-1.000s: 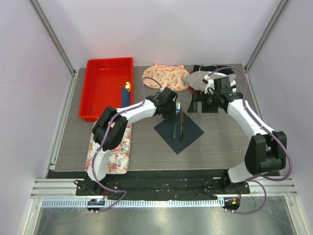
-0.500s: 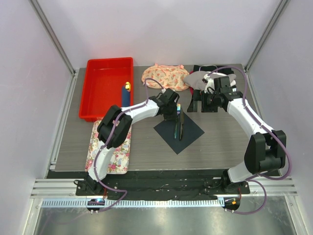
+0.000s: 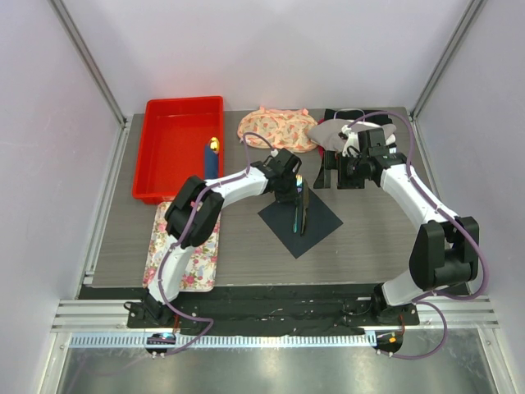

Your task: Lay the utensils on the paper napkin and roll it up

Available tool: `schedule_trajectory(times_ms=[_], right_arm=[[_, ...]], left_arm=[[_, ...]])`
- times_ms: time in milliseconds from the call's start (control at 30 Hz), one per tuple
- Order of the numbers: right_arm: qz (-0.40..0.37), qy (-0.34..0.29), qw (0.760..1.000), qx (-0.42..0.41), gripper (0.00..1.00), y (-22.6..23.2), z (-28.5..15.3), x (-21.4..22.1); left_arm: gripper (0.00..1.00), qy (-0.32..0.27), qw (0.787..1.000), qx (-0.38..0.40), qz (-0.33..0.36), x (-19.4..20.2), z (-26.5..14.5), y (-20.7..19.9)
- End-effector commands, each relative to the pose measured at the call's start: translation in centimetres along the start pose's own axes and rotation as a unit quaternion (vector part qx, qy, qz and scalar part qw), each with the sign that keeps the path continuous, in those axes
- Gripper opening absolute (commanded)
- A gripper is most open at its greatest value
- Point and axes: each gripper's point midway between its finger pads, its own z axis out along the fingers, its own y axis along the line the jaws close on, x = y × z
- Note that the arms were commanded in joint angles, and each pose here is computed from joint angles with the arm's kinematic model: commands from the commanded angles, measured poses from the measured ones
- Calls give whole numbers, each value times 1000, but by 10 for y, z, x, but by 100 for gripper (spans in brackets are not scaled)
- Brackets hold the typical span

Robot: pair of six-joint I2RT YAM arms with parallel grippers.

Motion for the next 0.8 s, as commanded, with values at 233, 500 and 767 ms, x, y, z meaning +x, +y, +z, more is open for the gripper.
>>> schedule_trajectory(times_ms=[233,500,767], right_arm=[[-10,-20,1000,-15,100,8,-4,-17],[-8,-19,1000,-19,100,9,-4,-15],[-5,-19,1000,-21,100,10,-3,-15]], left_arm=[[12,-15,1000,15,2,-9,-10,-18],[12,-17,1000,17,1,-8,-10,-20],[13,-31,999,18,2,-13,-20,-24]])
